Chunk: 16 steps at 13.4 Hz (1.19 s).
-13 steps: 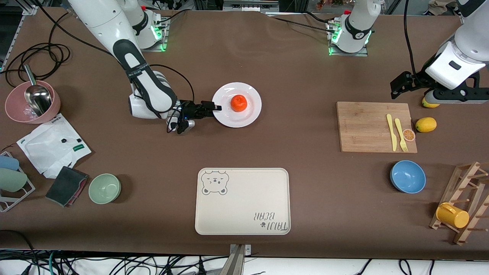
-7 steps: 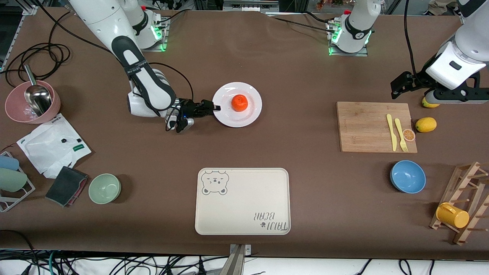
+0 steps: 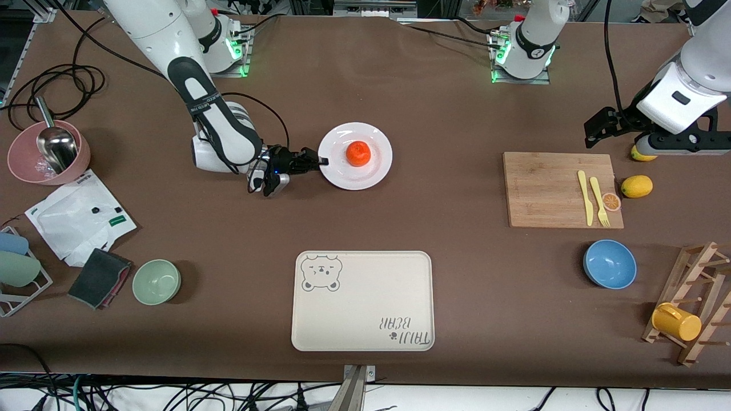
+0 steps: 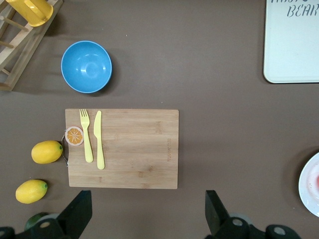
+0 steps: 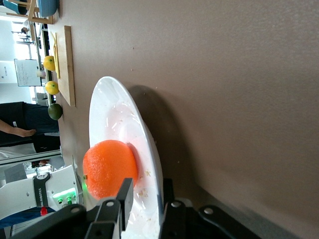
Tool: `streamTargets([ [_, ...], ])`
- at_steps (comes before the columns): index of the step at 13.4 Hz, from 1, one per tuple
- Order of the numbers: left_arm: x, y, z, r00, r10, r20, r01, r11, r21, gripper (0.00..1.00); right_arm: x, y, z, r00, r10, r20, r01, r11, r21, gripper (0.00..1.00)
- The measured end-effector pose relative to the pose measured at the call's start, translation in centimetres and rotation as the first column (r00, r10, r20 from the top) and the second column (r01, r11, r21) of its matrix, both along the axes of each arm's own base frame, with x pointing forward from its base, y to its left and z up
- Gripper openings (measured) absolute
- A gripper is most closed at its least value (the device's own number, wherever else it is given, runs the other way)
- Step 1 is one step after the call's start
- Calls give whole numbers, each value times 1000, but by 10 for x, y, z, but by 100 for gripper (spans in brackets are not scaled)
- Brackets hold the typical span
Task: Place orange and plate with both arms
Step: 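Grasp the white plate rim with the right gripper, then slide the plate with the right gripper onto the bear placemat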
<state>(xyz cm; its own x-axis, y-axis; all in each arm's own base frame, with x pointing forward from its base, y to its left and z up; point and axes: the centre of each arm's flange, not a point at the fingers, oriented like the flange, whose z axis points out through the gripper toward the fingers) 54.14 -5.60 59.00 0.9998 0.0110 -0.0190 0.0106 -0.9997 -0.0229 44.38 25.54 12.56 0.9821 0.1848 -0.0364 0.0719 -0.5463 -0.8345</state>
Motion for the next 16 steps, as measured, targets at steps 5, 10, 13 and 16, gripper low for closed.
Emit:
streamTargets([
  [5,0,0,0,1000,0,-1,0,1000,0,100,-3,4,-2,1000,-5,7,5,1000,0,5],
  [10,0,0,0,1000,0,-2,0,1000,0,100,-4,4,-2,1000,-7,12,7,1000,4,4],
  [13,0,0,0,1000,0,-3,0,1000,0,100,7,9,8,999,-24,22,24,1000,17,4],
  [16,0,0,0,1000,0,-3,0,1000,0,100,42,19,40,996,-80,29,79,996,52,4],
])
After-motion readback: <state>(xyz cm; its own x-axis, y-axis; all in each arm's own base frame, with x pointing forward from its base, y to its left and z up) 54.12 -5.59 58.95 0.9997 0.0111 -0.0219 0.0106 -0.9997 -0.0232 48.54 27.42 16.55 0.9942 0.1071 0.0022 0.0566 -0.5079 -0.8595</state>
